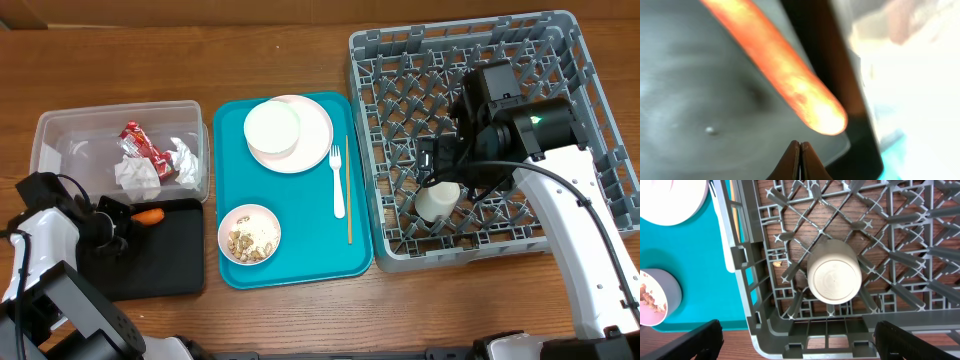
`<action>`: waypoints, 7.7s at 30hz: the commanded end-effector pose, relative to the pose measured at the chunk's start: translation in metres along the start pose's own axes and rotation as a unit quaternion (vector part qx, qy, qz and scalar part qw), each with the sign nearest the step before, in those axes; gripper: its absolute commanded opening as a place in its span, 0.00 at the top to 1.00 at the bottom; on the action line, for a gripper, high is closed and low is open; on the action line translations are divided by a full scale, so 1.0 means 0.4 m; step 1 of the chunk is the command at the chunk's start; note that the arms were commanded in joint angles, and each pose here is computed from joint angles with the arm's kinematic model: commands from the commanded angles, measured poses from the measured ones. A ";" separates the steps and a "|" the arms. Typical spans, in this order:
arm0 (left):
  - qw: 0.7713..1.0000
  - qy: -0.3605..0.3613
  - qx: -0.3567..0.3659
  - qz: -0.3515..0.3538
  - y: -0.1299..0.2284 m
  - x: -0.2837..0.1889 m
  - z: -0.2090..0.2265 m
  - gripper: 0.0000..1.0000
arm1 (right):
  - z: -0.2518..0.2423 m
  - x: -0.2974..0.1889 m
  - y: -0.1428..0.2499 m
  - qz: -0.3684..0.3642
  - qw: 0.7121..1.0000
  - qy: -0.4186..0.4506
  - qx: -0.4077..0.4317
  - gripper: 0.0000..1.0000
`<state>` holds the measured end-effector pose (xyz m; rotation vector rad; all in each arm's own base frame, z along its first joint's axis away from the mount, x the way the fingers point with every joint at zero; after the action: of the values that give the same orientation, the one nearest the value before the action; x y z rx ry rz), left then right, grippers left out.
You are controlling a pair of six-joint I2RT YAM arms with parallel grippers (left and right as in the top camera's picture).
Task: Sort waste into correct bins and load items into the dishwasher
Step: 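Open the left gripper to release the carrot on the black tray, then move the left gripper right over the bowl of food on the tray, then lower the left gripper onto the pink bowl rim and grasp it, then lift the pink bowl and carry it left over the black tray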
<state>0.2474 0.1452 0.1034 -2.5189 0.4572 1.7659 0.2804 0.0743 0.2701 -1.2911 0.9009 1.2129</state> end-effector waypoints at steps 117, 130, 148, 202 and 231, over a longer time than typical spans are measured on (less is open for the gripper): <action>0.873 -0.113 0.474 0.005 0.670 0.149 -0.203 0.76 | 0.006 -0.021 -0.007 -0.017 1.000 -0.004 -0.006 0.00; 0.875 -0.129 0.466 0.018 0.693 0.150 -0.177 0.79 | 0.006 -0.021 -0.007 -0.017 1.000 -0.004 -0.006 0.00; 0.875 -0.142 0.462 0.018 0.689 0.159 -0.165 0.75 | 0.006 -0.021 -0.007 -0.017 1.000 -0.004 -0.006 0.00; 0.814 -0.182 0.548 -0.068 0.656 0.020 -0.246 0.96 | 0.006 -0.021 -0.007 -0.017 1.000 -0.004 -0.006 0.00; 0.872 -0.091 0.478 -0.054 0.376 -0.171 -0.248 0.96 | 0.006 -0.021 -0.007 -0.017 1.000 -0.004 -0.006 0.00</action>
<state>0.2747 -0.0083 0.2107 -1.5683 0.7915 1.3375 0.2803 0.0743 0.2701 -1.2907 0.9010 1.2134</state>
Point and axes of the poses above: each gripper's point midway between its finger pads, its own x axis out along the fingers, its own z axis along the line the jaws close on, y = z × x, the point moved 7 cm from there along -x, back along the fingers, and after that the axes turned 10 degrees about -x, right-handed, at the moved point
